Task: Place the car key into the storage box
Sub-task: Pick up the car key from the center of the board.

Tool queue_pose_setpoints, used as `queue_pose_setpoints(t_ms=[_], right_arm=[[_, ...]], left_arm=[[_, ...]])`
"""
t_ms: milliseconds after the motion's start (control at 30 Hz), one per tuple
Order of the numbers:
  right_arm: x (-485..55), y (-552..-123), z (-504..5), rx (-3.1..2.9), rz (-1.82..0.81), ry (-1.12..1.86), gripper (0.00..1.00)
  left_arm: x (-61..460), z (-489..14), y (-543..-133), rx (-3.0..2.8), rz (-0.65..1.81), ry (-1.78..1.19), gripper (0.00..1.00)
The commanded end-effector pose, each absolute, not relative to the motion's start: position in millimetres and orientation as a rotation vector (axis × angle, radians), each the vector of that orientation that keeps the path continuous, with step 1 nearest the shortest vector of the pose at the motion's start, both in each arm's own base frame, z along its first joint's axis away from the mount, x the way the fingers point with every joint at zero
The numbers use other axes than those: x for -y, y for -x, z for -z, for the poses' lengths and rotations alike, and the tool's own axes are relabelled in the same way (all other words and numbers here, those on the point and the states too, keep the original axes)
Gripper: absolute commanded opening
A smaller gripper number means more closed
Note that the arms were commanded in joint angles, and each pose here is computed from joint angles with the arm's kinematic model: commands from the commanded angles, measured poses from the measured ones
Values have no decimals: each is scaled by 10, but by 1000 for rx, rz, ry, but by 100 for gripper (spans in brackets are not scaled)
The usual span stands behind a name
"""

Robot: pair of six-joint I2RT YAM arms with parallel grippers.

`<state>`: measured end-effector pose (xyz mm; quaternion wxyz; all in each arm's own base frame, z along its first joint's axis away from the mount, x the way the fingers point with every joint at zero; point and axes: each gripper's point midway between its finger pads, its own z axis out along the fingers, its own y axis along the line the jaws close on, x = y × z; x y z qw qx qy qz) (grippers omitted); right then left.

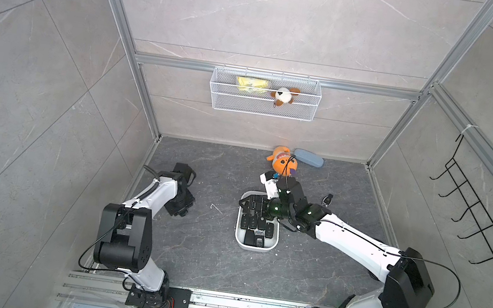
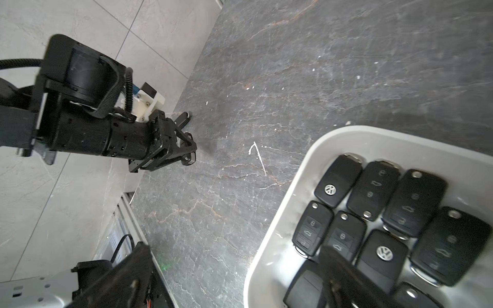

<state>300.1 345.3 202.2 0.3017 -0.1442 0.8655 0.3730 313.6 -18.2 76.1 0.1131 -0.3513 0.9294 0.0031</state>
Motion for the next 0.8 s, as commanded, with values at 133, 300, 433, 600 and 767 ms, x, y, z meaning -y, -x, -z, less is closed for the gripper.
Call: queue_pose_setpoints(t_ms=[133, 300, 433, 600, 767], right_arm=[[-3073, -2991, -1966, -2304, -872, 234, 100], [-2835, -2940, -1892, -2321, -789, 176, 100], [-2629, -2911, -1815, -2336, -704, 131, 100], [-2436, -2874, -1750, -2338, -636, 86, 100], [-2350, -2833, -1724, -2347, -609, 71, 100]], left_arm=[[784, -1169, -3269, -2737, 37, 794, 29], [1308, -1248, -3369, -2771, 40, 550, 29], [1735, -1286, -3377, -2797, 68, 378, 29], [2259, -1286, -3348, -2822, 117, 173, 29], [2575, -1139, -3297, -2870, 114, 19, 29]])
